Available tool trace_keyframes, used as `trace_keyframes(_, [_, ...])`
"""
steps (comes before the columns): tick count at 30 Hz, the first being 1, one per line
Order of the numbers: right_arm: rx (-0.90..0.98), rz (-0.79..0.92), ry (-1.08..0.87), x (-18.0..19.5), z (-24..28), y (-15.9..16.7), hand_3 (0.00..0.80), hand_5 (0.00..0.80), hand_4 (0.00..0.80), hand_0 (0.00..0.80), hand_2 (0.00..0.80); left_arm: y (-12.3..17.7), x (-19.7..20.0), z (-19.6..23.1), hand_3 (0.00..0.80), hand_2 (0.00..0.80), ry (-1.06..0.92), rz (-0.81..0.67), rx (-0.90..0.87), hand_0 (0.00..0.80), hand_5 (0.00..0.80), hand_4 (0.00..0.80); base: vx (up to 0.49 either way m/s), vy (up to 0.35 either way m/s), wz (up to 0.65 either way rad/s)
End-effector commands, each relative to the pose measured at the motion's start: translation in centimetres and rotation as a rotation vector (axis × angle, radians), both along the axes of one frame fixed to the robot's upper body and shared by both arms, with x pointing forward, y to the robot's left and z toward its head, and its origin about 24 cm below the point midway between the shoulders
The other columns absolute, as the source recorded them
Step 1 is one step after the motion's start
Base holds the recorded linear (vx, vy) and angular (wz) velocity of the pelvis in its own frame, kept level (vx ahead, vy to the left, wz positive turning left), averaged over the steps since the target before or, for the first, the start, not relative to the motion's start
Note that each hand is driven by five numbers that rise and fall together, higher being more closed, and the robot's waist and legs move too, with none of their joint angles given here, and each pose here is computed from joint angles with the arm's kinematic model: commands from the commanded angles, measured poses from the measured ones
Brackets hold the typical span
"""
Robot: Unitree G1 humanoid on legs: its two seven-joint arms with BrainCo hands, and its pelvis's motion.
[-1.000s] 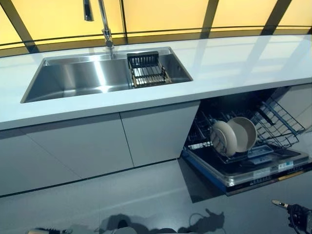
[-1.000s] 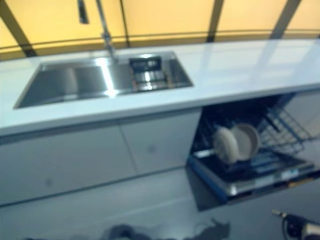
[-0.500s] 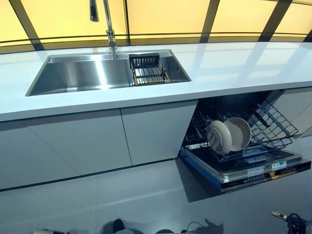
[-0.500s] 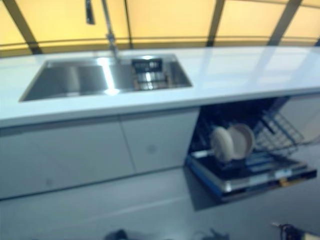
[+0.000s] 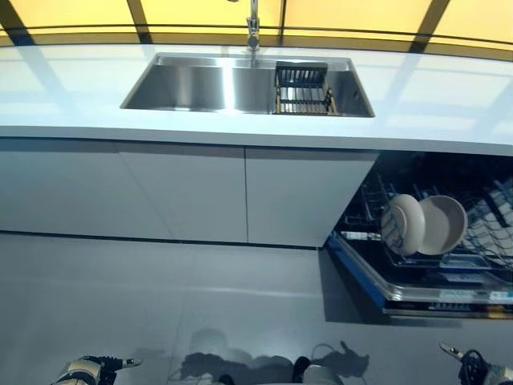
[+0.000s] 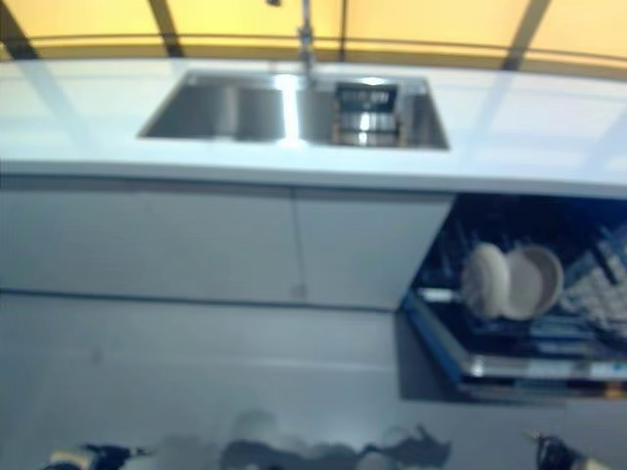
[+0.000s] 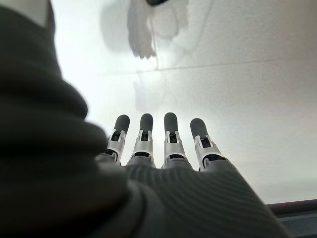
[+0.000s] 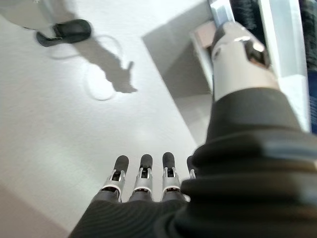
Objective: Take plates into dishwasher
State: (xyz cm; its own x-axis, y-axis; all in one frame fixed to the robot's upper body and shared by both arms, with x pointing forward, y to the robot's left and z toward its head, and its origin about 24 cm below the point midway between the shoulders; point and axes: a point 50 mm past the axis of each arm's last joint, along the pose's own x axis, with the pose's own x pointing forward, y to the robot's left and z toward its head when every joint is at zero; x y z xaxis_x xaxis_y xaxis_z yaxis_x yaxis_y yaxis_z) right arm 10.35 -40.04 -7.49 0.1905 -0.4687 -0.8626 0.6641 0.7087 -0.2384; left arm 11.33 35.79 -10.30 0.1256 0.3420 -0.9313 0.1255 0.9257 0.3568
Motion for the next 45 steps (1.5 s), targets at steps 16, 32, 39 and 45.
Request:
trace_keyframes(16, [0.134, -0.159, -0.094, 0.8, -2.7, 3.9, 0.0, 0.0, 0.0, 0.0, 0.0, -1.3, -0.4, -1.0, 0.0, 0.0, 0.004, 0.066, 0.016, 0.0, 0.0, 0.0, -0.074, -0.185, -0.25])
trace_keyframes(32, [0.539, -0.424, -0.765, 10.5, 0.6, 6.7, 0.0, 0.0, 0.0, 0.0, 0.0, -6.7, 0.3, -3.3, 0.0, 0.0, 0.023, 0.141, -0.074, 0.0, 0.0, 0.0, -0.046, 0.042, -0.08])
trace_keyframes(39, [0.642, -0.396, -1.081, 17.9, 6.6, 7.7, 0.0, 0.0, 0.0, 0.0, 0.0, -8.6, 0.5, -3.9, 0.0, 0.0, 0.044, 0.153, -0.092, 0.0, 0.0, 0.0, -0.014, 0.0, 0.12])
trace_keyframes(45, [0.639, -0.188, -1.323, 24.2, 15.6, 9.2, 0.0, 0.0, 0.0, 0.0, 0.0, -9.1, -0.4, -4.3, 0.0, 0.0, 0.084, 0.145, -0.07, 0.0, 0.0, 0.0, 0.008, -0.021, 0.13])
